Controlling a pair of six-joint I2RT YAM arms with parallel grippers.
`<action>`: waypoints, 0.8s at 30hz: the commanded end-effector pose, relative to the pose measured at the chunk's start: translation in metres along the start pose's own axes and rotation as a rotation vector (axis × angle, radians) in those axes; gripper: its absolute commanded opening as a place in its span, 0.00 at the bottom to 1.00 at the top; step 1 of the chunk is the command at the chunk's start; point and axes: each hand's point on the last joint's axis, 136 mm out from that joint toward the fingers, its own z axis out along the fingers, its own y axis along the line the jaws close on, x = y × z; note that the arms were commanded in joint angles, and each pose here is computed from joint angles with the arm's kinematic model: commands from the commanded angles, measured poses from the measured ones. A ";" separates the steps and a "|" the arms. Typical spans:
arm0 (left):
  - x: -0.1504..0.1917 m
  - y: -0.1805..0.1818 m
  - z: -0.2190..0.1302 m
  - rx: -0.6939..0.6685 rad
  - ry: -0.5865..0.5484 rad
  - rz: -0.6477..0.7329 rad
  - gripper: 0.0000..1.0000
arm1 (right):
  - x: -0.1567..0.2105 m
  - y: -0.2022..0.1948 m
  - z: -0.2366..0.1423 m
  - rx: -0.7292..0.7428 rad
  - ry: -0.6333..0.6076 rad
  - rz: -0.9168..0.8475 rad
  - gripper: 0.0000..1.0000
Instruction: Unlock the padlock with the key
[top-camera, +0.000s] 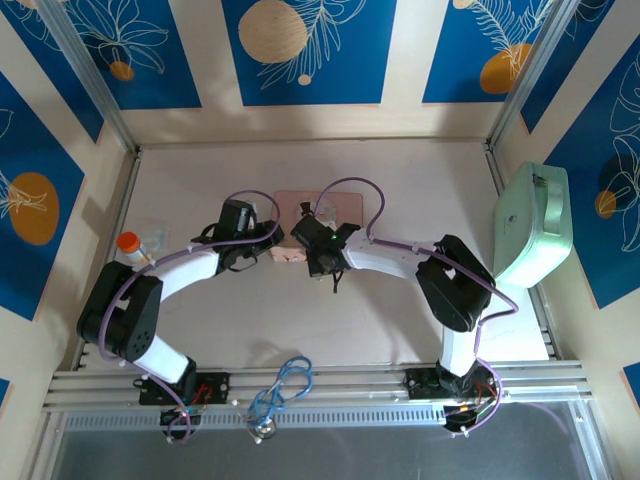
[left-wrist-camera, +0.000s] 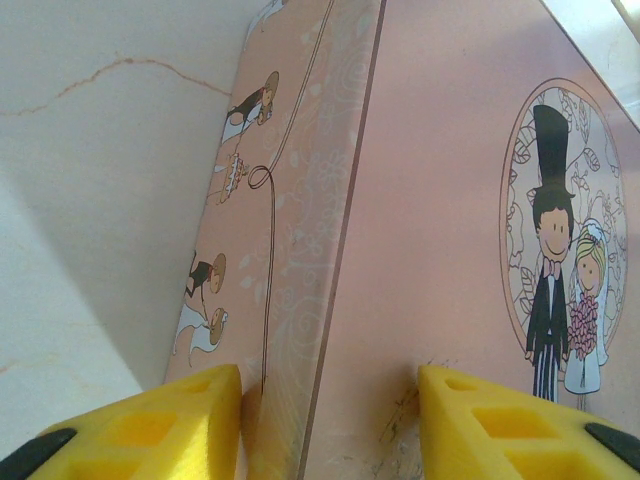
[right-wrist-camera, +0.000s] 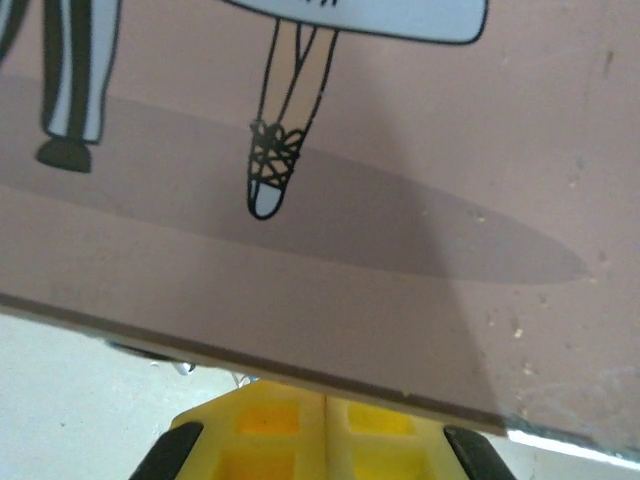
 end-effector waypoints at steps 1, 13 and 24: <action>0.020 0.019 0.008 -0.049 0.080 -0.031 0.46 | 0.005 0.000 0.008 -0.004 0.021 0.004 0.05; 0.022 0.021 0.009 -0.050 0.083 -0.036 0.45 | 0.003 0.018 0.004 0.006 0.001 -0.072 0.05; 0.021 0.020 0.009 -0.048 0.086 -0.035 0.44 | -0.002 0.035 0.002 -0.013 -0.015 -0.110 0.05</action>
